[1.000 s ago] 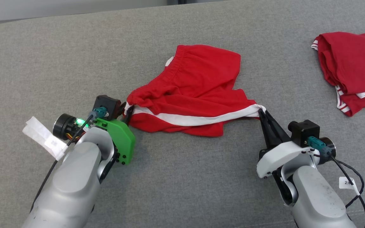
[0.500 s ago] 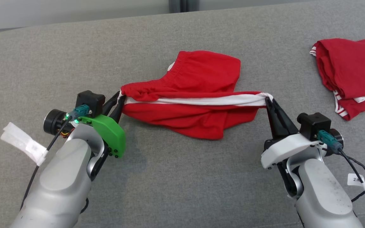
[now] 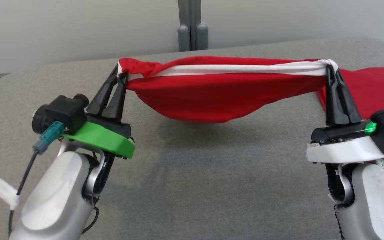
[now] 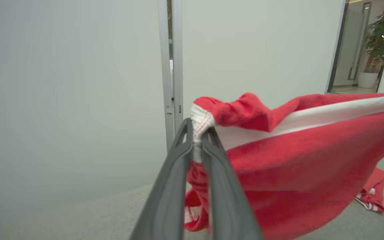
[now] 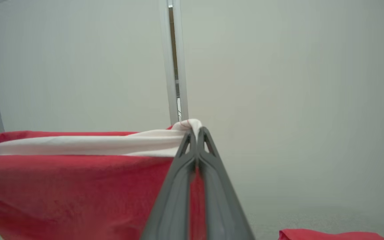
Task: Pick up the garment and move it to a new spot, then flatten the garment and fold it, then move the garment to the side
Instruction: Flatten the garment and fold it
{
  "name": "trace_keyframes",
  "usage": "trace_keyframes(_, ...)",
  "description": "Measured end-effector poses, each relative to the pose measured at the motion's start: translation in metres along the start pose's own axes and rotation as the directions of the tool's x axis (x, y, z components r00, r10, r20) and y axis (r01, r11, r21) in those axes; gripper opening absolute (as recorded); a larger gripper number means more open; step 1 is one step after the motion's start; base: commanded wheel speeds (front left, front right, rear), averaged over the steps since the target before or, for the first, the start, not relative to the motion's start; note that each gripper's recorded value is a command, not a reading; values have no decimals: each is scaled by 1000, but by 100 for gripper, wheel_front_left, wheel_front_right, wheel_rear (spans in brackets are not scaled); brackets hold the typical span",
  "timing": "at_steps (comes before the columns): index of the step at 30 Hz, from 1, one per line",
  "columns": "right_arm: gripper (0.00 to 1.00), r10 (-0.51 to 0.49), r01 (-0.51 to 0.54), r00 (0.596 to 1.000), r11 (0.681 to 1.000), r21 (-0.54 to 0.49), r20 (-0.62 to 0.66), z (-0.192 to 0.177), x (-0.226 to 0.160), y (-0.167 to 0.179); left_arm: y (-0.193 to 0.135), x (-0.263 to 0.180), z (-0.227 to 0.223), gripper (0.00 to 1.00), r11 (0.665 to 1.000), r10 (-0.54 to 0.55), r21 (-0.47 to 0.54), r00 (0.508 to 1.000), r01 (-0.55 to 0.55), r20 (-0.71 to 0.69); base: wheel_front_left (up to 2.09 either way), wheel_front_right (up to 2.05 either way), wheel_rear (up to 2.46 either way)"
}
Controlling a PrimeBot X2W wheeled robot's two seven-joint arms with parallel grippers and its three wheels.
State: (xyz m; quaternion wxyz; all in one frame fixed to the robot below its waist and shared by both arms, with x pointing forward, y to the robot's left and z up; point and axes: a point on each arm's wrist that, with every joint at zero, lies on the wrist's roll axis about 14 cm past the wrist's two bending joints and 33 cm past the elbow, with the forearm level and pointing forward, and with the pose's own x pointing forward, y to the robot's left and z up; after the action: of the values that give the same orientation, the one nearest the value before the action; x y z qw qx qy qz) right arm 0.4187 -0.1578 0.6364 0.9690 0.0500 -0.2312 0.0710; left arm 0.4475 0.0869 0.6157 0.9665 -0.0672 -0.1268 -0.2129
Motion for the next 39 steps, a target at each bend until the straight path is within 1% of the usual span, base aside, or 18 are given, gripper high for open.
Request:
trace_keyframes(3, 0, 10, -9, 994, 1000, -15, 106, 40, -4, 4, -13, -6, 55, 0, 999, -26, 31, 993, 22, 116, 0, 0, 0)
trace_keyframes(7, 0, 23, -15, 974, 999, -39, 224, 85, -14, 8, -34, -22, 113, 0, 997, -67, 62, 973, 55, 222, 0, 0, 0)
trace_keyframes(10, 0, 25, -13, 968, 999, -49, 250, 101, -21, 9, -41, -30, 131, 0, 995, -83, 76, 968, 67, 237, 0, 0, 0)
trace_keyframes(13, 0, 21, -14, 972, 999, -33, 236, 101, -22, 8, -37, -29, 124, 0, 996, -69, 71, 978, 56, 195, 0, 0, 0)
trace_keyframes(15, 0, 19, -15, 978, 1000, -22, 207, 93, -20, 8, -31, -26, 112, 0, 998, -53, 40, 986, 47, 155, 0, 0, 0)
trace_keyframes(17, 0, 15, -17, 988, 1000, 13, 155, 75, -14, 7, -22, -20, 94, 0, 999, -34, 10, 994, 33, 99, 0, 0, 0)
trace_keyframes(18, 0, 17, -18, 991, 1000, 13, 135, 68, -10, 7, -18, -16, 87, 0, 1000, -27, 3, 997, 27, 76, 0, 0, 0)
trace_keyframes(20, 0, 29, -30, 994, 999, 14, 104, 53, 6, 9, -8, -4, 74, 0, 1000, -21, 2, 999, 21, 38, 0, 0, 0)
trace_keyframes(21, 0, 40, -42, 995, 999, 17, 93, 44, 24, 10, 0, 12, 67, 0, 1000, -26, 18, 999, 25, 19, 0, 0, 0)
trace_keyframes(22, 0, 53, -55, 990, 998, 10, 128, 45, 50, 11, 7, 33, 64, 0, 999, -29, 24, 999, 29, 17, 0, 0, 0)
trace_keyframes(24, 0, 63, -62, 981, 998, -11, 186, 56, 74, 10, 14, 53, 68, 0, 999, -26, 34, 999, 25, 42, 0, 0, 0)
trace_keyframes(26, 0, 69, -65, 971, 998, -23, 230, 65, 93, 8, 19, 73, 78, 0, 1000, -14, 22, 996, 12, 91, 0, 0, 0)
trace_keyframes(28, 0, 75, -68, 969, 997, -36, 237, 62, 106, 7, 24, 91, 80, 0, 1000, -1, 7, 993, 0, 120, 0, 0, 0)
trace_keyframes(30, 0, 80, -75, 977, 997, -31, 195, 43, 109, 8, 29, 99, 63, 0, 1000, 15, -15, 995, -13, 100, 0, 0, 0)
trace_keyframes(33, 0, 83, -83, 992, 997, -6, 91, 3, 104, 10, 34, 100, 25, 0, 998, 32, -63, 999, -31, 26, 0, 0, 0)
trace_keyframes(36, 0, 58, -57, 998, 998, 22, -36, -42, 85, 4, 44, 83, -24, 0, 993, 77, -88, 994, -83, -72, 0, 0, 0)
trace_keyframes(39, 0, 36, -28, 990, 998, 56, -137, -77, 61, 0, 46, 57, -72, 0, 979, 118, -148, 979, -143, -166, 0, 0, 0)
